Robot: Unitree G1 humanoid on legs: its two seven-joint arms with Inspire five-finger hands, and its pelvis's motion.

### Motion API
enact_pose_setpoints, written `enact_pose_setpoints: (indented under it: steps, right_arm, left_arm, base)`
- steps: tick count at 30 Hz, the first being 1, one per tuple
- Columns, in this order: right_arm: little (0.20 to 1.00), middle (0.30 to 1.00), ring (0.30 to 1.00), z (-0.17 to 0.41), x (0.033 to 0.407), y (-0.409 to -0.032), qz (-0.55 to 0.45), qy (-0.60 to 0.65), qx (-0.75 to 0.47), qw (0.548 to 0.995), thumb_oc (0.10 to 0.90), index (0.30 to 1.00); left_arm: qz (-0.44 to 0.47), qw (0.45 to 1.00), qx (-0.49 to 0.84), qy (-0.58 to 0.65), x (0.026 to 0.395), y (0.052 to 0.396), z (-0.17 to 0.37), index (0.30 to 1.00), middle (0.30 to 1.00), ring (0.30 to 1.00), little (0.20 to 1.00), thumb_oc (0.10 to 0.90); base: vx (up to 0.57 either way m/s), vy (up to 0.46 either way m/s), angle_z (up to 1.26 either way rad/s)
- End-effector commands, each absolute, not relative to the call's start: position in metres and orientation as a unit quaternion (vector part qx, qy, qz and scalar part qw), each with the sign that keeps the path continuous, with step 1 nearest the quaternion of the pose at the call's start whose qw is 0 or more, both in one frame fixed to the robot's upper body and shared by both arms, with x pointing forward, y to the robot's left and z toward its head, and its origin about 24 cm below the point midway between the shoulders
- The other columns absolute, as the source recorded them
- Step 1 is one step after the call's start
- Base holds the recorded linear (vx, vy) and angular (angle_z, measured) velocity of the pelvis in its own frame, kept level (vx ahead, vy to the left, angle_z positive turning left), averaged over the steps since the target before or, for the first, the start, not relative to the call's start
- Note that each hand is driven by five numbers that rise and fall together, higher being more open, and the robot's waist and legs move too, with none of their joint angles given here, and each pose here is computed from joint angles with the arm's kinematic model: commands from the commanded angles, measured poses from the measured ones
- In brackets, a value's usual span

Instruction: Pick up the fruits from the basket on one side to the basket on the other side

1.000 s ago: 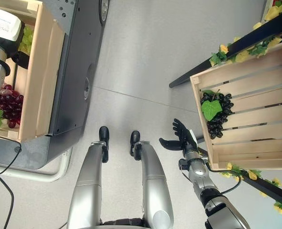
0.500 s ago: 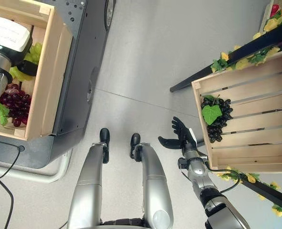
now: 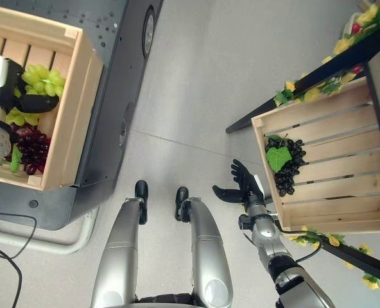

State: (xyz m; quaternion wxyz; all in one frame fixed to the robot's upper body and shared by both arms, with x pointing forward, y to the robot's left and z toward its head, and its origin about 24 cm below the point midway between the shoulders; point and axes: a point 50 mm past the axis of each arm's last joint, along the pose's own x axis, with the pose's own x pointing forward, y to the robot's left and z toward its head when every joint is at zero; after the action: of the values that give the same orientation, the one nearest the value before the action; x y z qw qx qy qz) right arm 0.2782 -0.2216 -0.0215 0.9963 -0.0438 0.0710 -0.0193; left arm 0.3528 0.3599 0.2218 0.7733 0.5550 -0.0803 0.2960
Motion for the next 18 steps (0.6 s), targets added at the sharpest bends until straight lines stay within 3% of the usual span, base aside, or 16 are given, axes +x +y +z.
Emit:
enact_pose_setpoints:
  steps: [1, 8, 18]
  right_arm:
    - [0.900, 0.900, 0.900, -0.011, 0.269, -0.230, -0.067, 0.013, -0.004, 0.998, 0.800, 0.900]
    - [0.900, 0.900, 0.900, -0.012, 0.265, -0.215, -0.028, 0.014, 0.003, 0.999, 0.800, 0.900]
    - [0.900, 0.900, 0.900, 0.008, 0.269, -0.198, 0.020, -0.034, -0.030, 0.999, 0.800, 0.900]
  left_arm:
    - [0.418, 0.804, 0.374, -0.196, 0.332, 0.380, 0.274, 0.300, 0.300, 0.300, 0.300, 0.400]
    - [0.426, 0.850, 0.179, -0.253, 0.328, 0.374, 0.256, 0.300, 0.300, 0.300, 0.300, 0.400]
    - [0.355, 0.869, 0.175, -0.296, 0.326, 0.349, 0.238, 0.300, 0.300, 0.300, 0.300, 0.400]
  base:
    - [0.00, -0.033, 0.03]
    - [0.02, 0.010, -0.06]
    - [0.03, -0.010, -0.08]
